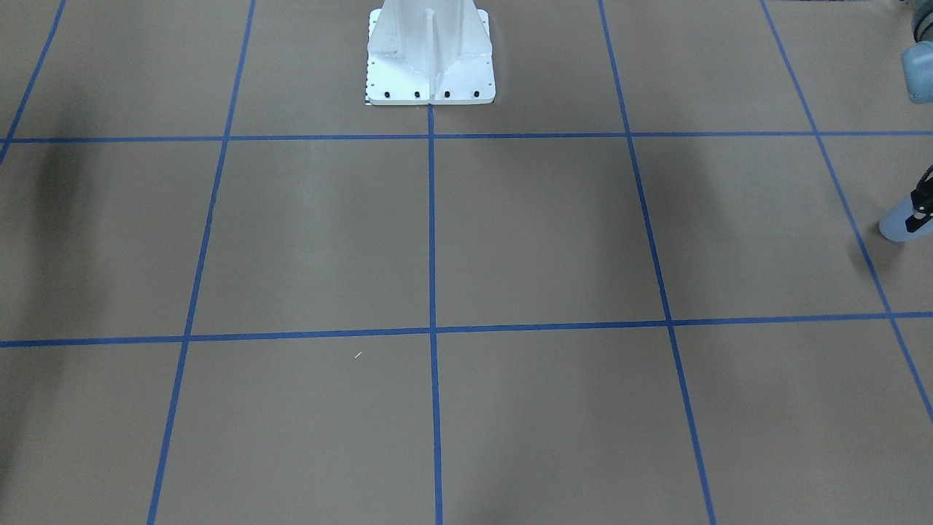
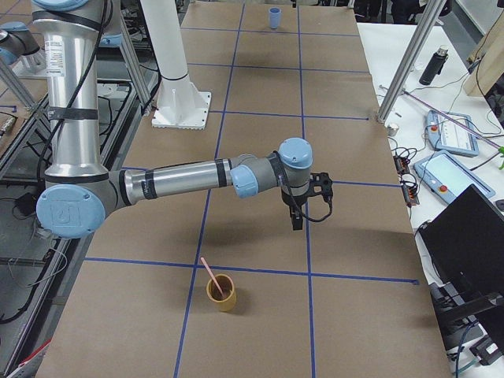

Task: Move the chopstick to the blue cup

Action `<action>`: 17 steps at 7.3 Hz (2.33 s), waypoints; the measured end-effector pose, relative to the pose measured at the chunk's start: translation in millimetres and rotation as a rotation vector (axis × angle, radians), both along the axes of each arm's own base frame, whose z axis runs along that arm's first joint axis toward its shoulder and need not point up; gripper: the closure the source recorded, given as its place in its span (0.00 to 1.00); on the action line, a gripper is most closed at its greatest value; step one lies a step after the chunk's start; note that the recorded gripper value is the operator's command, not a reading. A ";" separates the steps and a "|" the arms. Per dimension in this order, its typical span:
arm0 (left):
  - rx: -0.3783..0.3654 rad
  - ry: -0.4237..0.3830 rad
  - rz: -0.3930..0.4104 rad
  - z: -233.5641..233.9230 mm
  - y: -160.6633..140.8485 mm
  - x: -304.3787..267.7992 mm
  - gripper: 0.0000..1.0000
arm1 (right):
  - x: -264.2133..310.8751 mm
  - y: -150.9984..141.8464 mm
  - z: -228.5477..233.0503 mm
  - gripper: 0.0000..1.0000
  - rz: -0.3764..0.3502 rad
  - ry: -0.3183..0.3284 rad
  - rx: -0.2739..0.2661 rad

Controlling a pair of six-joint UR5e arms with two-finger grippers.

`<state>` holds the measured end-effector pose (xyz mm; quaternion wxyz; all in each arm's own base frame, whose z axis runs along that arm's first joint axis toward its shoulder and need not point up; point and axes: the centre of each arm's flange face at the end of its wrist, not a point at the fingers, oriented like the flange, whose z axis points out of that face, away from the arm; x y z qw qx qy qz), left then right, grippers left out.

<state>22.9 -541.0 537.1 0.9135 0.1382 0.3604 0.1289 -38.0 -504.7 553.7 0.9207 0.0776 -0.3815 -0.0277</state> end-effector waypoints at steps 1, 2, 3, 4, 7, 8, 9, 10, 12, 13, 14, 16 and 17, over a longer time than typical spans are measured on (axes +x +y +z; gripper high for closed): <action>0.022 0.004 -0.001 -1.4 6.2 -1.4 0.02 | -0.2 -0.5 -1.0 0.00 0.000 -0.001 0.001; 0.049 0.008 -0.003 2.8 15.9 -3.2 0.02 | -0.5 -1.1 -1.8 0.00 0.000 -0.001 0.003; 0.064 0.012 -0.009 6.0 21.4 -4.1 0.02 | -0.8 -1.3 -1.8 0.00 0.000 -0.001 0.003; 0.068 0.016 -0.016 7.2 23.8 -4.4 0.02 | -0.9 -1.5 -1.9 0.00 0.000 -0.001 0.003; 0.060 0.019 -0.020 11.9 24.8 -3.5 0.02 | -1.2 -2.3 -2.5 0.00 0.000 -0.001 0.004; 0.054 0.023 -0.027 11.1 24.9 -3.3 0.02 | -1.4 -3.1 -3.7 0.00 0.000 -0.001 0.006; 0.043 0.027 -0.036 10.9 24.5 -2.9 0.02 | -2.2 -4.2 -5.5 0.00 0.000 -0.002 0.009; 0.038 0.028 -0.040 11.5 23.4 -2.5 0.02 | -2.8 -5.0 -6.6 0.00 -0.001 -0.002 0.011; 0.030 0.027 -0.041 14.6 21.0 -1.8 0.02 | -3.6 -5.6 -7.4 0.00 -0.003 -0.003 0.013; 0.024 0.027 -0.041 17.4 20.1 -1.5 0.02 | -4.0 -5.8 -8.0 0.00 -0.004 -0.003 0.014; 0.018 0.027 -0.042 19.6 19.7 -1.4 0.02 | -4.2 -5.9 -8.4 0.00 -0.004 -0.003 0.015; 0.024 0.028 -0.042 22.4 20.7 -1.6 0.02 | -4.3 -6.0 -8.6 0.00 -0.004 -0.003 0.015; 0.043 0.031 -0.043 24.0 21.8 -1.9 0.02 | -4.4 -6.0 -8.6 0.00 -0.004 -0.003 0.015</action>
